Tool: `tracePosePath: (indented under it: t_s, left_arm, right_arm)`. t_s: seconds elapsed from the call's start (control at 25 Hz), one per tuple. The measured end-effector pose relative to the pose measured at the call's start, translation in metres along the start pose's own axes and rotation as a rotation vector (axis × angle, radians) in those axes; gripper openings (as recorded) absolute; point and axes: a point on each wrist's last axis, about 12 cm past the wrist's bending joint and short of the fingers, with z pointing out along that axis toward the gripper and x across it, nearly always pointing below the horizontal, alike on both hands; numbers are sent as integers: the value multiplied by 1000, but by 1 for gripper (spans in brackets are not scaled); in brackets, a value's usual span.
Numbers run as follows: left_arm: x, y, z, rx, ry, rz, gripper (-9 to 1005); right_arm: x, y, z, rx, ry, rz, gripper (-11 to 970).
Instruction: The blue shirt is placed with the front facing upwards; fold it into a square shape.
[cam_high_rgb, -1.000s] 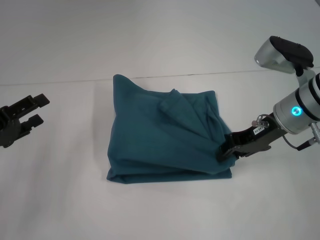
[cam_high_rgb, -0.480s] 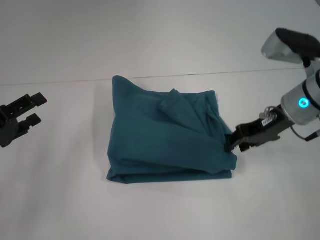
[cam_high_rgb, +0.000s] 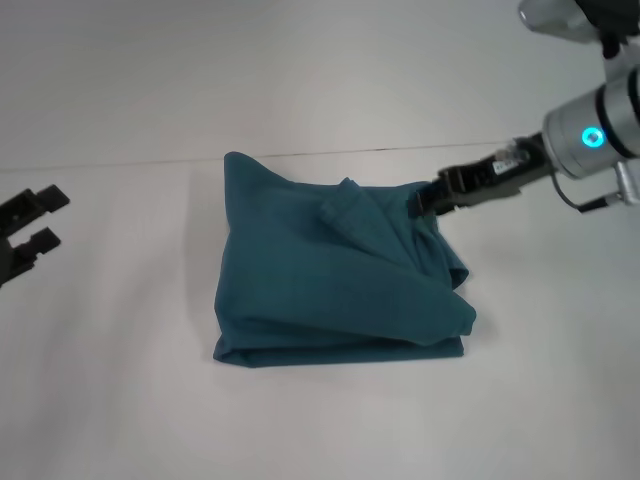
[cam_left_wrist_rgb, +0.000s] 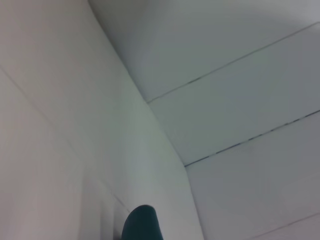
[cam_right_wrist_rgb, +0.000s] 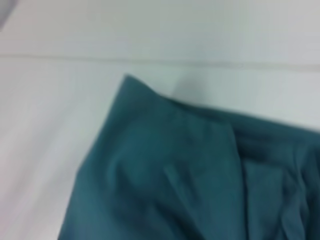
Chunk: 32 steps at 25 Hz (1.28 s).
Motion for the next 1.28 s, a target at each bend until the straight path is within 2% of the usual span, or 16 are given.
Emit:
tracePosePath:
  t_s: [0.2,0.52,0.8,1.28]
  left_arm:
    - [-8,-1,-15,21,-42,-1,798]
    - [-14,-2,-25,36,-74,-8,798]
    - [-14,-1,-28,34,-82,-12,798]
    - [-13,0,-24,32,-86,-14,798]
  right_arm:
    - [-8,14,13,8,-36,-78,442]
    - [-10,44,49,80,-39,-261,419]
    - [-9,51,79,165,-24,-341,398]
    - [-6,57,100,192,-47,-361,363]
